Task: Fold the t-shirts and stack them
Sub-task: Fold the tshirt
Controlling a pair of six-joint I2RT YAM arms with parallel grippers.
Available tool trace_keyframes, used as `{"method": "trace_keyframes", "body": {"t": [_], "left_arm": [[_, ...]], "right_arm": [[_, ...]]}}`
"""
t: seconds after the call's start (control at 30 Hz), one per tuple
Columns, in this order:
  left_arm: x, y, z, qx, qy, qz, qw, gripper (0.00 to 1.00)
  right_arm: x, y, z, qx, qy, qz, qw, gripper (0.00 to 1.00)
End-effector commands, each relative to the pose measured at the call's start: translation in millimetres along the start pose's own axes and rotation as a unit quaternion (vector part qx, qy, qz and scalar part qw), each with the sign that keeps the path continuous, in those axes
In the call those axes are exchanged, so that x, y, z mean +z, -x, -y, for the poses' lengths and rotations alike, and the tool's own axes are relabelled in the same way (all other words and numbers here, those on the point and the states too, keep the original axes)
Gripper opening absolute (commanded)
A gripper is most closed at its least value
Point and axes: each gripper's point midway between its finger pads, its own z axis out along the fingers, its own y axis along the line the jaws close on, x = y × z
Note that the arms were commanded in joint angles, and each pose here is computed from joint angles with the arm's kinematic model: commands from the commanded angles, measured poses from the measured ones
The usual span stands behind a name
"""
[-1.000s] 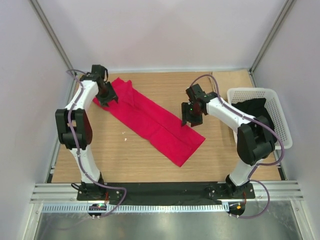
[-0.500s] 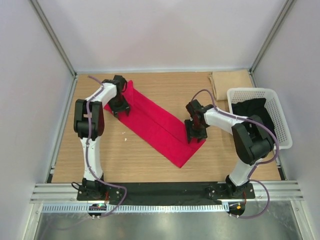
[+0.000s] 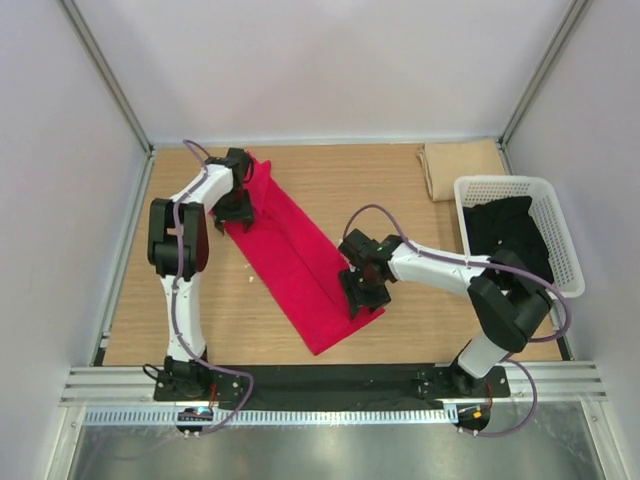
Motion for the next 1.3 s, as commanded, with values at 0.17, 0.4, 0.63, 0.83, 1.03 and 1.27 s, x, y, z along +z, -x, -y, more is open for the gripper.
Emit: {"method": "trace_keyframes", "body": {"t": [0.17, 0.4, 0.63, 0.83, 1.03, 1.27], "left_arm": [[-58, -27, -1, -0.027, -0.093, 0.021, 0.995, 0.63], [-106, 46, 36, -0.016, -0.201, 0.114, 0.973, 0.62], [-94, 137, 89, 0.005, -0.294, 0.186, 0.938, 0.53], [-67, 170, 107, 0.031, -0.318, 0.221, 0.921, 0.59], [-47, 192, 109, 0.057, -0.309, 0.26, 0.913, 0.62], [-43, 204, 118, 0.069, -0.323, 0.291, 0.898, 0.61]], "right_arm": [[-91, 65, 12, 0.001, -0.001, 0.112, 0.994, 0.6], [-103, 95, 45, 0.068, 0.019, 0.12, 0.99, 0.61], [-115, 106, 61, 0.08, 0.002, 0.118, 0.99, 0.61], [-123, 102, 79, 0.09, -0.014, 0.106, 0.99, 0.61], [-114, 85, 94, 0.103, -0.023, 0.08, 0.991, 0.61], [-107, 80, 98, 0.107, -0.027, 0.068, 0.992, 0.61]]}}
